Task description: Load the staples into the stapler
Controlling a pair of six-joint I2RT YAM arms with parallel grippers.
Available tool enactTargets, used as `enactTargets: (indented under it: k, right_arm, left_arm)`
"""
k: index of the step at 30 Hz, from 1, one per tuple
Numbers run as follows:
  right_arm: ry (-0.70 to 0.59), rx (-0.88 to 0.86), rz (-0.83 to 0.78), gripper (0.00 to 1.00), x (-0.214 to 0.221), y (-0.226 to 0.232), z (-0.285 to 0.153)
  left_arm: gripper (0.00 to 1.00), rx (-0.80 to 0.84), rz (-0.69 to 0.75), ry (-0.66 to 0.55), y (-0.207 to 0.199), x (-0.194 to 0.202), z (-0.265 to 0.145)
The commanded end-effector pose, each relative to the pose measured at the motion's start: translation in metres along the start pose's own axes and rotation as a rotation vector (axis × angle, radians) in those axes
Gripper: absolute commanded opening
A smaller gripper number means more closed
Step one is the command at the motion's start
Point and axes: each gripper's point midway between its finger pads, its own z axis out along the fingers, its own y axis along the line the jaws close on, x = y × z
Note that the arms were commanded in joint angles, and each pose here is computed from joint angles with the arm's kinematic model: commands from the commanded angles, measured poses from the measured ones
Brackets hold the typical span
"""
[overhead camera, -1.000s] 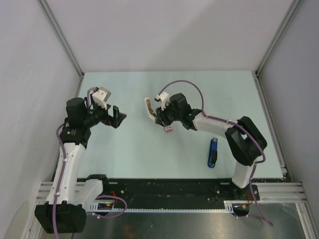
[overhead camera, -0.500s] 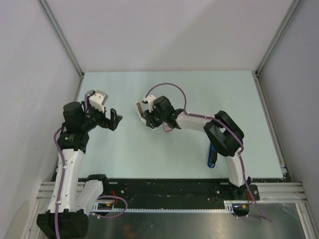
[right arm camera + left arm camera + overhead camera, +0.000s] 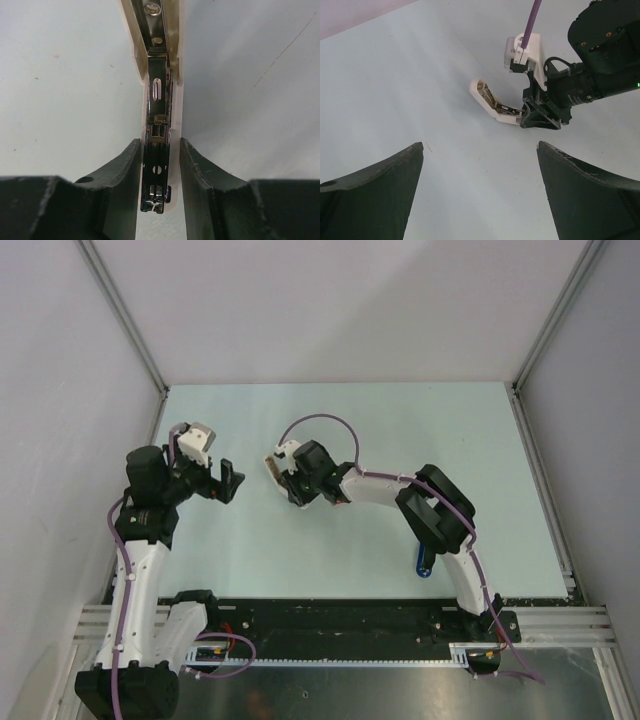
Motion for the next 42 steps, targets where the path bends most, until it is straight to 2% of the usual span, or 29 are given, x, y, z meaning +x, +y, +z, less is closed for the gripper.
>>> enactTargets:
  k: [1,12,24,42]
  right_arm:
    - [-0.051,0.002,-0.006,0.01,-0.023,0.005,0.001]
    - [-0.027,-0.014,-0.007,0.12,-0.016,0.009,0.005]
    - [-0.011,-0.030,-0.012,0.16,-0.011,0.013,0.007]
    - [0.009,-0.050,-0.032,0.33,-0.006,0.018,0.007]
  left_arm:
    - [0.99,0.001,0.015,-0.022,0.000,-0.003,-0.004]
    - [0.99,0.000,0.012,-0.021,0.001,-0.003,-0.004]
    - [0.99,0.003,0.007,-0.017,0.002,-0.002,-0.002]
    - [0.99,0.004,0.006,-0.017,0.002,-0.001,-0.003]
